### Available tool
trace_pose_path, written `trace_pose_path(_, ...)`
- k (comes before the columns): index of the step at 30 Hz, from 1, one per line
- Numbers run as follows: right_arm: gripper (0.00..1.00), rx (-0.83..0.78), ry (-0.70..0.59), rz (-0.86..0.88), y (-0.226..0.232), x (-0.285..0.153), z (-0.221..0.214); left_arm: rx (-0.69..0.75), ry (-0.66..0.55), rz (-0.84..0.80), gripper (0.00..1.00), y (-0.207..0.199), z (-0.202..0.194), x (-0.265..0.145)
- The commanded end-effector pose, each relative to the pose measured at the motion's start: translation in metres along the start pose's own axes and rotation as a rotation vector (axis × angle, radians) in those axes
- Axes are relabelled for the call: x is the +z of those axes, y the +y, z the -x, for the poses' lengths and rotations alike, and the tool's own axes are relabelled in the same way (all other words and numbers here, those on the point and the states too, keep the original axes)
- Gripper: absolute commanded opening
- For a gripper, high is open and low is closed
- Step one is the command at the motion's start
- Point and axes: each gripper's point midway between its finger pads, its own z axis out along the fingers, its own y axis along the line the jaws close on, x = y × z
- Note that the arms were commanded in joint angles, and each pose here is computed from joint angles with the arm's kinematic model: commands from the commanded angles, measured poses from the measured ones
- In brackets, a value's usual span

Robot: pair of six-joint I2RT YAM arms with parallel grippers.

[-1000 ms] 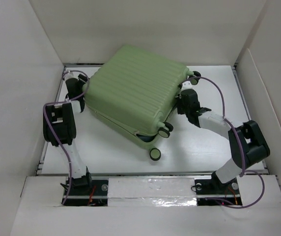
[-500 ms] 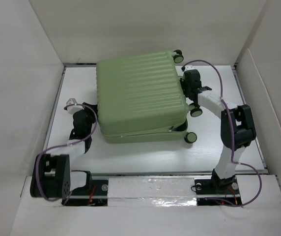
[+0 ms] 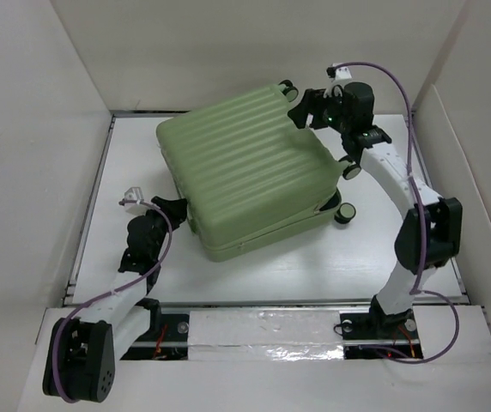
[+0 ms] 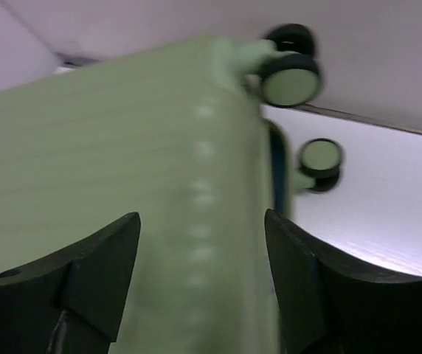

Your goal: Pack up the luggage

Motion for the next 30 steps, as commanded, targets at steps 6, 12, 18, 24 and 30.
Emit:
trace_pose_path(6, 0.7, -0.131, -0.089, 0.088, 0.056, -0.12, 0.011, -0.061, 0.192, -0.433, 0.4, -0.095, -0.028, -0.034)
trace_pose_path(12, 0.06, -0.153, -0.171, 0.032, 0.07, -0.194, -0.031, -0.065, 0.214, -0.47, 0.4, -0.105, -0.03, -0.036)
trace_pose_path(18, 0.0, -0.149, -0.103, 0.293, 0.116, -0.239, -0.12, -0.077, 0.192, -0.462, 0.4, -0.112, -0.019, -0.03)
trace_pose_path(24, 0.04, -0.138, 0.015, 0.239, 0.127, -0.218, -0.177, -0.104, 0.168, -0.43, 0.38, -0.109, -0.016, -0.021)
trace_pose_path(30, 0.05, -0.059, 0.048, -0.053, 0.068, -0.203, -0.185, -0.17, -0.253, -0.175, 0.49, -0.09, 0.09, -0.003)
